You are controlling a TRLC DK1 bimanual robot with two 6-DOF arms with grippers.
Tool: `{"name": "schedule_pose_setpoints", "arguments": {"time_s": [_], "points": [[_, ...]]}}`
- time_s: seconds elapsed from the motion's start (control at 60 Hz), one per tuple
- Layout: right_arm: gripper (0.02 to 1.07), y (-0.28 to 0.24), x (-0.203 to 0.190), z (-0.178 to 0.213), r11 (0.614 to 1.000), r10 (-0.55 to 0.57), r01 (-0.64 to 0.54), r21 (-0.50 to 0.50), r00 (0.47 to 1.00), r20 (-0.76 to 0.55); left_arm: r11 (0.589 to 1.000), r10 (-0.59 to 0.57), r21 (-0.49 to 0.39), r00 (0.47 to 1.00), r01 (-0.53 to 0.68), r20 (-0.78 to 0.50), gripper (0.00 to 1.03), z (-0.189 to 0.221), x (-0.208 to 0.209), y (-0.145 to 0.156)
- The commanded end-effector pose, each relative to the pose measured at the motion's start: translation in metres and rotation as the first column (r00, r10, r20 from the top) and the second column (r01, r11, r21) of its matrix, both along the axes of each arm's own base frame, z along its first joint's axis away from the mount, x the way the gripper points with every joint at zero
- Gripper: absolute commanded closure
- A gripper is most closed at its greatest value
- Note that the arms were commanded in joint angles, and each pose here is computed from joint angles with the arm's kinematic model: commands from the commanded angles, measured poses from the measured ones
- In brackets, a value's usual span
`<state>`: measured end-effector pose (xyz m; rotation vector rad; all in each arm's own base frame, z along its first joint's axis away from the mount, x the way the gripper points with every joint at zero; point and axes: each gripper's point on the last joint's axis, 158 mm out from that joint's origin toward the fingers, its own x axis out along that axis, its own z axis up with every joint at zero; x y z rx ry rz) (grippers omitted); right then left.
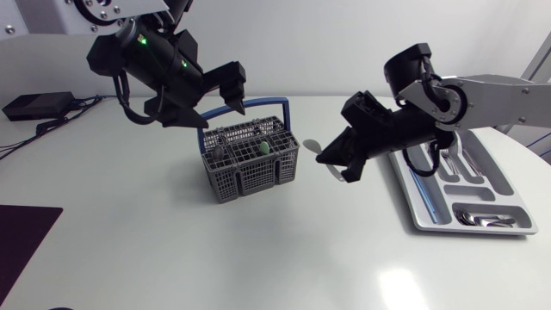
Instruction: Unload the cutlery basket into the drawer organizer.
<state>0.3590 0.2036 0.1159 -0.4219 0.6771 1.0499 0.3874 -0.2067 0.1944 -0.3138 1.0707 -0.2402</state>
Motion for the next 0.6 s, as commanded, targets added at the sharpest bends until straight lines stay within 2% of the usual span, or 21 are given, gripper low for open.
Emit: {"name": "schedule_pose_setpoints", "arguments": {"time_s": [0.0,0.167,0.267,0.583], "points": [[1.01,-0.018,-0.009,-0.008,1.000,0.018,-0.018,-0.021,1.000,0.001,0.998,0.047,0.033,0.999,-0.047,-0.011,0.05,-0.002,0.004,0.004],[1.01,-0.052,-0.011,-0.014,0.999,0.005,-0.006,-0.054,1.000,-0.004,0.986,0.095,0.139,0.994,-0.088,-0.047,0.05,-0.017,-0.003,0.009],[1.01,-0.072,-0.012,-0.016,0.997,0.002,-0.002,-0.077,1.000,0.002,0.980,0.117,0.170,0.990,-0.102,-0.078,0.05,-0.025,-0.007,0.009],[1.01,-0.129,-0.020,-0.028,0.986,0.019,-0.011,-0.166,0.999,0.050,0.947,0.220,0.252,0.974,-0.199,-0.060,0.06,-0.039,-0.004,0.015]]}}
